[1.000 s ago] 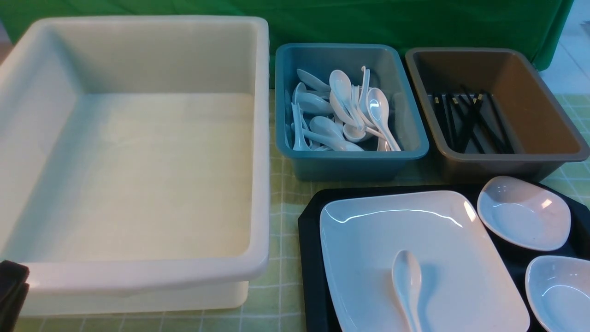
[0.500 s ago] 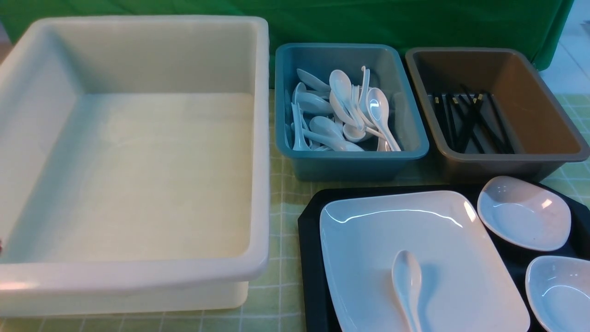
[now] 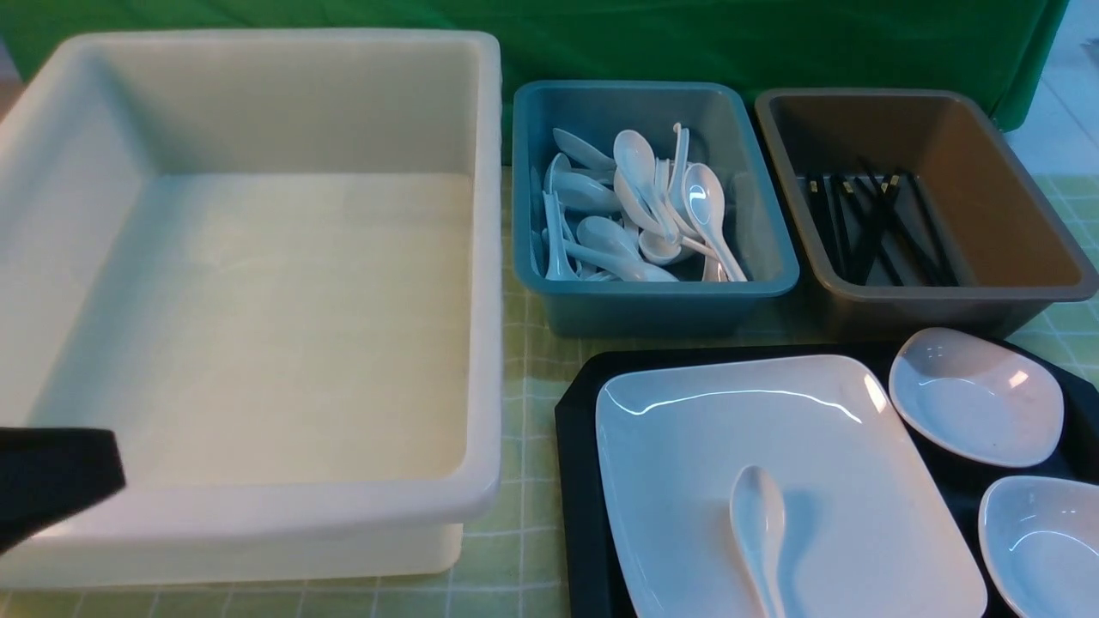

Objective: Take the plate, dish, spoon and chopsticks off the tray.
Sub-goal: Use the right arm to grab a soup spoon from the plate

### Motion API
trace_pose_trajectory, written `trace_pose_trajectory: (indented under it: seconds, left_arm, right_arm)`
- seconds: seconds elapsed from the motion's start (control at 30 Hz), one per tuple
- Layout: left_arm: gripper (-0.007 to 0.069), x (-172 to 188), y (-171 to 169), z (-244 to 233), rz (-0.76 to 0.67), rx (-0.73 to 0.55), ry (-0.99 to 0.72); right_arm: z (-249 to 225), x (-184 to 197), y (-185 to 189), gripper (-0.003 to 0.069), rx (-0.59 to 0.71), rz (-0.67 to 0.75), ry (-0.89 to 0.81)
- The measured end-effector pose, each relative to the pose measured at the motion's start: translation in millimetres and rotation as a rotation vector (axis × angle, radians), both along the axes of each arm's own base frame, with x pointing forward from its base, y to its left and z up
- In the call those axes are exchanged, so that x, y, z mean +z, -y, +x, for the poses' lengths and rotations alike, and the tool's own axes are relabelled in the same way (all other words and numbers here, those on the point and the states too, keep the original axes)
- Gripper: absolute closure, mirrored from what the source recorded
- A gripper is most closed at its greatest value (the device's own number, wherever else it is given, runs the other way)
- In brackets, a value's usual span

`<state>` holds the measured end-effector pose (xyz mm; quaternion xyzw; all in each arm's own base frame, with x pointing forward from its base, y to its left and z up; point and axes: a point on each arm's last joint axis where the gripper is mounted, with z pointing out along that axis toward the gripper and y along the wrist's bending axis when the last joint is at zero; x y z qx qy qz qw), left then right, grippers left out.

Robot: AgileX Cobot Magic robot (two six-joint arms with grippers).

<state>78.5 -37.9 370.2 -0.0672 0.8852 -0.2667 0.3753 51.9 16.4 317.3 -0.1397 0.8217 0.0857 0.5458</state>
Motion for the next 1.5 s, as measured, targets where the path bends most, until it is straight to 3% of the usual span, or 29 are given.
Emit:
trace_pose_trajectory:
  seconds: [0.2,0.47,0.87,1.2,1.37,1.5]
  left_arm:
    - [0.0641,-3.5,1.3,41.7,0.019,-0.071,-0.174]
    - [0.064,-23.0,-7.1,81.9,0.09,-0.036,-0.33]
    - [0.0588,-7.1,-17.8,100.9,0.147,0.082,-0.337]
    - [0.0473,-7.9,-27.1,103.8,0.214,0.164,-0.328]
    - [0.0409,-7.4,-27.5,104.8,0.221,0.163,-0.314]
    - [0.0376,-6.6,-27.6,105.9,0.235,0.15,-0.292]
  right_arm:
    - [-0.7,-1.7,0.3,0.0496,-0.001,-0.007,-0.019]
    - [-1.4,-6.4,0.8,0.0482,-0.003,-0.027,-0.076]
    - [34.6,-26.8,-14.5,0.0447,-0.002,-0.139,-0.458]
    - [75.6,-59.8,-56.4,0.0372,0.165,-0.043,-0.788]
    - [101.0,-86.4,-88.6,0.0298,0.238,-0.104,-0.941]
    - [123.4,-96.5,-122.6,0.0253,0.264,-0.155,-0.971]
